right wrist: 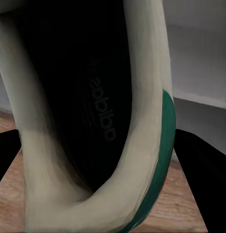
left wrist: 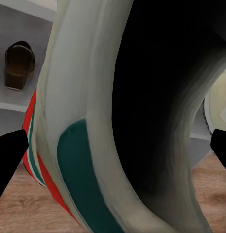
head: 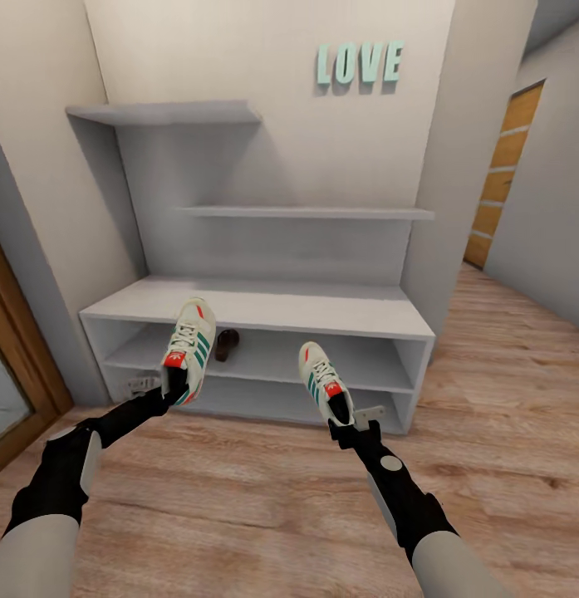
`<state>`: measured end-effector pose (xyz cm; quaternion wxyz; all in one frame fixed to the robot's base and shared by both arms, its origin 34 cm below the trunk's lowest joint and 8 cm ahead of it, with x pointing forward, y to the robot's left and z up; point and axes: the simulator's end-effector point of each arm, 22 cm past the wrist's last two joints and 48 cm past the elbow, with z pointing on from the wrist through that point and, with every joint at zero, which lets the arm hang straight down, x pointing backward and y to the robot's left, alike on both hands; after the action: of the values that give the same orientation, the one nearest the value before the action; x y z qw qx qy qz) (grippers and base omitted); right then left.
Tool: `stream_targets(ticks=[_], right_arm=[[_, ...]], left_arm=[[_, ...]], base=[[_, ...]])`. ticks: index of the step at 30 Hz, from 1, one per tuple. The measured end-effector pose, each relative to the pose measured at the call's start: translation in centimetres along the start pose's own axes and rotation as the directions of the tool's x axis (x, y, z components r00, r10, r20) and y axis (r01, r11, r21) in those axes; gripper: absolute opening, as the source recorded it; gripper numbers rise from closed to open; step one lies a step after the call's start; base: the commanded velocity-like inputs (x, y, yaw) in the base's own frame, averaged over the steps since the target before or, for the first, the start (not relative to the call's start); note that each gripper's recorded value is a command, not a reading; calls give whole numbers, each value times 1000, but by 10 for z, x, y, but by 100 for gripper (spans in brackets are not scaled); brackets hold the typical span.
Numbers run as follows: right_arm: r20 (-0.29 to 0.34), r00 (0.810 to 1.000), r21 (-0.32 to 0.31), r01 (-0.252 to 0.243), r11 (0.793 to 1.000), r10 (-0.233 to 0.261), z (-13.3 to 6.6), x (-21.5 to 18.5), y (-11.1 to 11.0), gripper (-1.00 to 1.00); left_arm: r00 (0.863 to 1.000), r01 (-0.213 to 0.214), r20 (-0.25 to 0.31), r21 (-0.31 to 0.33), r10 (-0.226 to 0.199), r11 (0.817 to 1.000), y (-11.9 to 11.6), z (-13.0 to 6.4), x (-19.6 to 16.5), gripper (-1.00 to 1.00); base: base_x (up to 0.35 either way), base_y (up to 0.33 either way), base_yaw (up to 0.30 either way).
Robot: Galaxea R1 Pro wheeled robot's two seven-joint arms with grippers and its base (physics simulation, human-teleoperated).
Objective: Pick up the two gym shoes and the two sandals from the corridor floor and place them onto the hallstand (shoe rack) in the corridor, making sure they are on the rack and not on the floor. Arrange them so the two gym shoes are next to each other and the two sandals are next to each other.
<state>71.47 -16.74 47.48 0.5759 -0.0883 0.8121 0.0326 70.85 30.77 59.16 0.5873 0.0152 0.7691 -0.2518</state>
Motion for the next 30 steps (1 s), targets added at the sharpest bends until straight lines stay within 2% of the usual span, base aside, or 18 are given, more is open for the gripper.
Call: stream_targets(ticks=[19,30], right_arm=[[11,1000,2,1,1000,-1,-2,-7,-1,-100],[13,1000,2,1,1000,-1,-2,-8,-1,-100]], left_arm=[[1000,-6,10,4,6,1000,-3,-2,-6,-100],[1000,-5,12,5,5,1000,-4,-3,-7,-100]], base=[[0,14,-244],[-80,0,-45]])
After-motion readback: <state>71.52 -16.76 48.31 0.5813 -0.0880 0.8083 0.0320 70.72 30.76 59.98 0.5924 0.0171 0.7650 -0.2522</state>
